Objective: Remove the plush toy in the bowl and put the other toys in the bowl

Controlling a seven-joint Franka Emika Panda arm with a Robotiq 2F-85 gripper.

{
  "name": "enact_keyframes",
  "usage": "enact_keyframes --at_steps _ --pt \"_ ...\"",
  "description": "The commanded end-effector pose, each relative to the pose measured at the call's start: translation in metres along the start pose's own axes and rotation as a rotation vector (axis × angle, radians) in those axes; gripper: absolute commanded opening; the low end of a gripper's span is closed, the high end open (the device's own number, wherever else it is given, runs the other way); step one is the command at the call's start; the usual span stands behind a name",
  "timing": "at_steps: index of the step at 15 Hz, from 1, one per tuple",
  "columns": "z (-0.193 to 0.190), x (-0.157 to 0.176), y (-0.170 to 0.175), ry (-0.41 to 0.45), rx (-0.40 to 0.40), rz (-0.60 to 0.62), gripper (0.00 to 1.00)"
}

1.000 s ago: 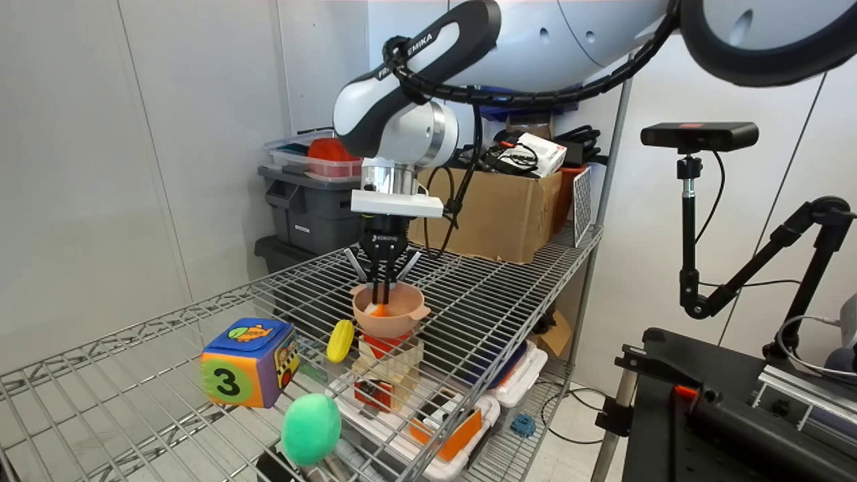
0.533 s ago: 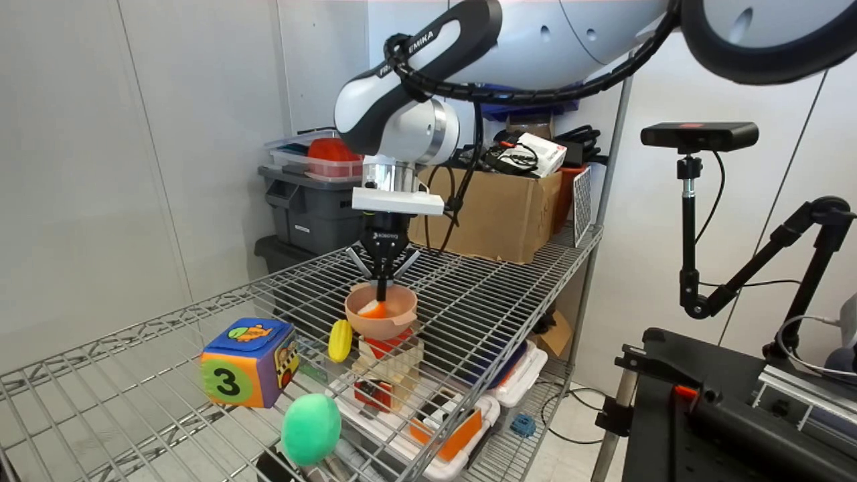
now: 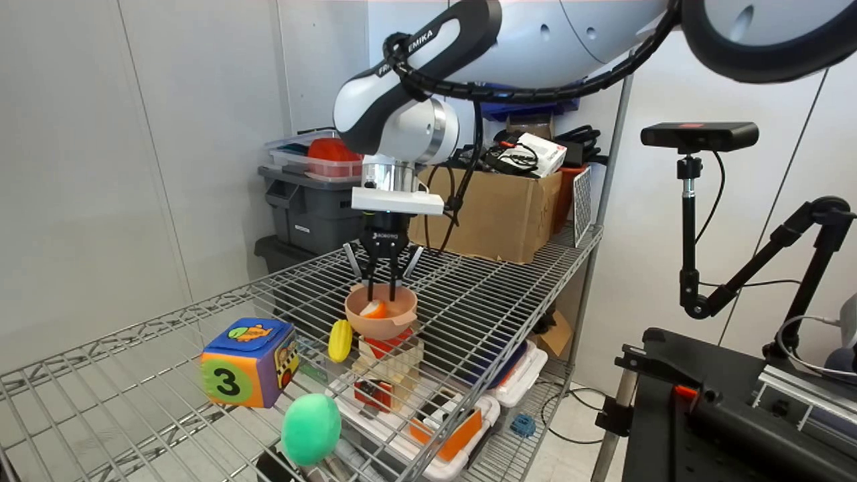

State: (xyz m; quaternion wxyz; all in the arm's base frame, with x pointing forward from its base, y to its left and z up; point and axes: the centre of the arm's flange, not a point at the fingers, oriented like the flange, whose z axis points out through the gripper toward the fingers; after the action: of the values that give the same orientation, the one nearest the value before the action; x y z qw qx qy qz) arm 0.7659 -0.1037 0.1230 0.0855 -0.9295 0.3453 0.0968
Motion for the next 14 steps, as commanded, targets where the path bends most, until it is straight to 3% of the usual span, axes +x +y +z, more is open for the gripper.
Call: enact_keyframes --at_steps 1,5,12,14 --pt "-0.004 -0.005 -0.002 -0.021 -0.032 0.004 0.69" --pt "0.008 -0.008 -0.013 -0.038 -0.051 -0.003 1.00" --pt "0.035 -0.007 -0.023 -0.050 -0.101 0.033 1.00" --pt "0.034 -0.007 -0.023 -0.042 -0.109 0.041 0.74"
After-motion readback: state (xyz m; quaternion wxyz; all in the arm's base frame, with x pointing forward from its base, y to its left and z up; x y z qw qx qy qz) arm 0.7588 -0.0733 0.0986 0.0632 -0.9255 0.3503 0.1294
